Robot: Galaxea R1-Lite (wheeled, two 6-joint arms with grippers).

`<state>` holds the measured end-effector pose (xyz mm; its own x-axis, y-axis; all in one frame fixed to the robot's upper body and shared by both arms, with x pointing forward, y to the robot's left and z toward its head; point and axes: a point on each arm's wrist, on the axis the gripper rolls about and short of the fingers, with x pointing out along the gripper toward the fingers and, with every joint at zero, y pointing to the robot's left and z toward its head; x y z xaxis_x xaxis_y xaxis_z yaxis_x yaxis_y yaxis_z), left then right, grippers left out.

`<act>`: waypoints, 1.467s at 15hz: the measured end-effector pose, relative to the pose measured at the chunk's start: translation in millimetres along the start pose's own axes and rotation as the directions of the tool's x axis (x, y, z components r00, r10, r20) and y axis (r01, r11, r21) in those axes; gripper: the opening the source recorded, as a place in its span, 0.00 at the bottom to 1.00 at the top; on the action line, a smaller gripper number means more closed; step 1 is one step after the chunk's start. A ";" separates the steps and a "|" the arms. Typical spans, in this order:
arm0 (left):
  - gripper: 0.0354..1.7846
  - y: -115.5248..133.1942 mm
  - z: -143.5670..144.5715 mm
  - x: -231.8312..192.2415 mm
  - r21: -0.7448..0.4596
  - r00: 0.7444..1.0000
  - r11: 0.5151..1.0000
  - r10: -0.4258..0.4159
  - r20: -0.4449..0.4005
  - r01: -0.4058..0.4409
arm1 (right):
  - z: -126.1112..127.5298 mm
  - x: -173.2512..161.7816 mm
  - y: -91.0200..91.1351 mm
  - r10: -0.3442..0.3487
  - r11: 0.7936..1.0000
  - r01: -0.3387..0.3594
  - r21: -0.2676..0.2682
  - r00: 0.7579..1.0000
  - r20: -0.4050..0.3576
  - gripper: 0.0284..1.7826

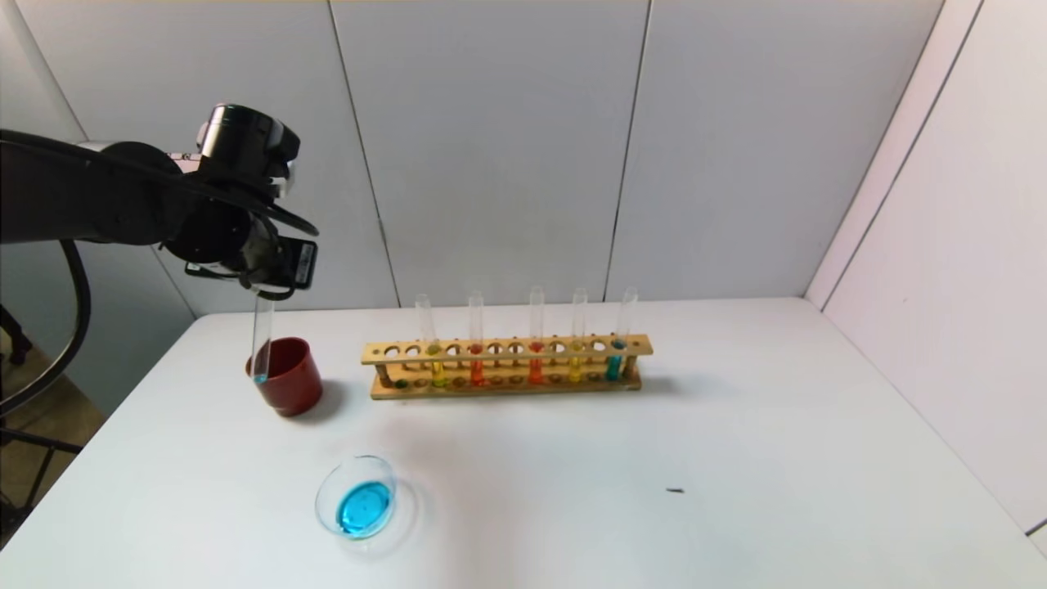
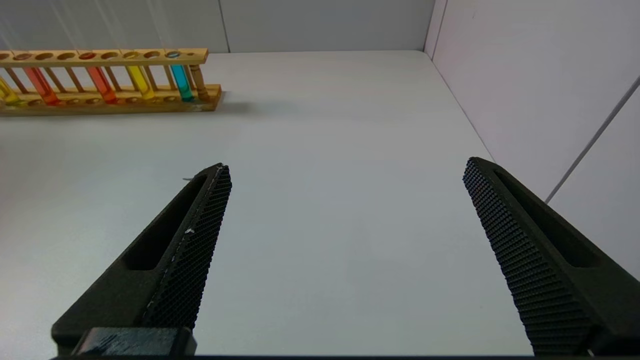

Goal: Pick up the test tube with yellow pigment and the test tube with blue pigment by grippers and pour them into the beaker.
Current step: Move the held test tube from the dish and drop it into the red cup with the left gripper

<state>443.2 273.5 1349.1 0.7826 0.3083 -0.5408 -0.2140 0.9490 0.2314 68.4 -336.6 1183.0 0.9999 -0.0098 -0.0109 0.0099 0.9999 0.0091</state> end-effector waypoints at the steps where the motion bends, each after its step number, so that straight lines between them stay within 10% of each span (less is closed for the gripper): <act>1: 0.18 2.2 3.7 4.7 -0.020 1.000 1.000 0.008 0.028 -0.007 | 0.0 0.0 0.0 0.000 1.000 0.000 0.000 1.000 0.000 0.95; 22: 0.18 1.2 -32.9 86.7 -0.072 0.999 0.997 0.014 0.041 -0.011 | 0.0 0.0 0.0 0.001 1.000 -0.001 0.000 1.000 0.000 0.95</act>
<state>491.6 303.5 1275.9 0.8027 0.3190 -0.5039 -0.2643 0.9477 0.1789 68.4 -336.6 1183.0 0.9999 -0.0089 -0.0109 0.0090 0.9999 0.0091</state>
